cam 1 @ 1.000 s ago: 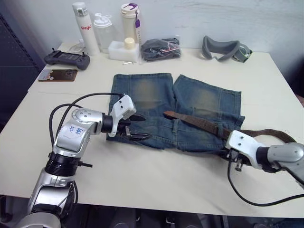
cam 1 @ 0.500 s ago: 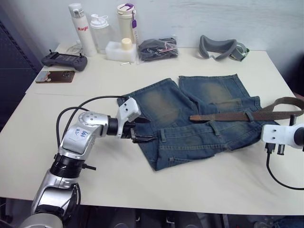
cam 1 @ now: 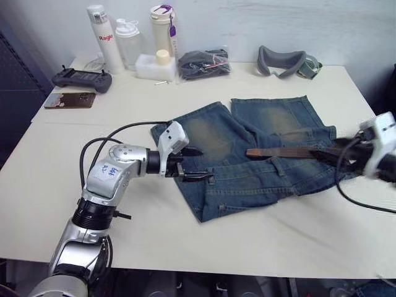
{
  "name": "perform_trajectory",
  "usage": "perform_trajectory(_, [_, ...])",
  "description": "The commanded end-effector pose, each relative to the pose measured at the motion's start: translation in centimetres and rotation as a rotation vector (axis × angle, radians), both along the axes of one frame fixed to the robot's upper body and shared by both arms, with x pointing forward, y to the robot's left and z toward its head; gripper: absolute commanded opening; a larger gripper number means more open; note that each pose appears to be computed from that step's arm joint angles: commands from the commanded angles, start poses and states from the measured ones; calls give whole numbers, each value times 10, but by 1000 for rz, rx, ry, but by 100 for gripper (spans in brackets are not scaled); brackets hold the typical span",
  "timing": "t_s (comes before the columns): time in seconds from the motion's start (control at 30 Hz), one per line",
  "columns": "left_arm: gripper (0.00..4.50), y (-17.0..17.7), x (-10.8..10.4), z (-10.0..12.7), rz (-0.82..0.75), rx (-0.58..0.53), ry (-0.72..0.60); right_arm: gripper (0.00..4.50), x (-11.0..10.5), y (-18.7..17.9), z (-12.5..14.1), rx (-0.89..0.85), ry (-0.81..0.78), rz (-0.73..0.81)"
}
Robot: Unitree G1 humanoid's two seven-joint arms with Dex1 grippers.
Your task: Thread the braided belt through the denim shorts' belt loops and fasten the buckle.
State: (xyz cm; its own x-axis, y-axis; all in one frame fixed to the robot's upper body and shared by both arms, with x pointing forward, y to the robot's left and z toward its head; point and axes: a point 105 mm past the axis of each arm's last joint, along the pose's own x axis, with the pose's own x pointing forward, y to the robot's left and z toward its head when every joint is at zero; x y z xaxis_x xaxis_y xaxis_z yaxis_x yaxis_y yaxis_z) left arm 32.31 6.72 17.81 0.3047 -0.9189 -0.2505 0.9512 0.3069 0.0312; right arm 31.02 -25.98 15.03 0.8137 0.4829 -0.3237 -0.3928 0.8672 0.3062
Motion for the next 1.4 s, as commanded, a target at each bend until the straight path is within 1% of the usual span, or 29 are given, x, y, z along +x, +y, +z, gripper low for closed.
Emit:
perform_trajectory(0.03, [450, -5, -5, 20, -21, -42, -75, 442, -6, 15, 2, 255, 90, -48])
perform_trajectory(0.07, [450, -6, -6, 20, -21, -42, -75, 442, -3, 19, -1, 330, 108, -71])
perform_trajectory(0.13, [450, -6, -8, 20, -27, -42, -73, 442, 3, 24, -5, 422, 130, -108])
perform_trajectory(0.2, [450, -7, -10, 19, -31, -41, -70, 442, 8, 25, -9, 488, 155, -157])
perform_trajectory(0.3, [450, -7, -10, 19, -29, -39, -70, 442, 18, 31, -8, 581, 161, -180])
perform_trajectory(0.6, [450, -4, -10, 19, -13, -27, -74, 442, 46, 48, 3, 698, 143, -171])
perform_trajectory(0.67, [450, -4, -10, 18, -10, -26, -75, 442, 51, 50, 0, 705, 152, -176])
perform_trajectory(0.73, [450, -4, -11, 18, -8, -22, -76, 442, 54, 51, -13, 690, 183, -204])
perform_trajectory(0.8, [450, -3, -10, 18, -6, -19, -78, 391, 59, 45, -25, 677, 198, -264])
perform_trajectory(0.83, [450, -3, -10, 18, -4, -17, -80, 373, 60, 43, -25, 687, 192, -277])
perform_trajectory(0.9, [450, -2, -9, 18, -1, -12, -83, 279, 60, 40, -24, 704, 172, -286])
perform_trajectory(0.93, [450, -2, -9, 18, 1, -12, -83, 245, 60, 38, -21, 716, 153, -290])
perform_trajectory(0.97, [450, -2, -9, 18, 1, -11, -83, 187, 59, 35, -19, 735, 136, -296])
perform_trajectory(1.0, [450, -2, -9, 17, 2, -10, -83, 143, 58, 33, -17, 747, 126, -298])
perform_trajectory(1.03, [450, -2, -9, 17, 1, -10, -83, 101, 57, 31, -15, 755, 121, -299])
perform_trajectory(1.07, [450, -2, -9, 17, 1, -9, -83, 70, 55, 30, -13, 759, 111, -294])
perform_trajectory(1.1, [450, -2, -9, 16, 0, -8, -83, 10, 54, 29, -11, 760, 105, -290])
perform_trajectory(1.13, [450, -2, -9, 16, -1, -5, -83, 4, 52, 28, -8, 762, 95, -285])
perform_trajectory(1.23, [450, -2, -7, 16, -5, 2, -84, 4, 43, 10, 14, 788, 32, -271])
perform_trajectory(1.33, [450, -2, -7, 15, -11, 9, -85, 4, 30, -4, 29, 755, -7, -234])
perform_trajectory(1.4, [450, -3, -7, 14, -18, 15, -85, 4, 21, -16, 35, 725, -17, -219])
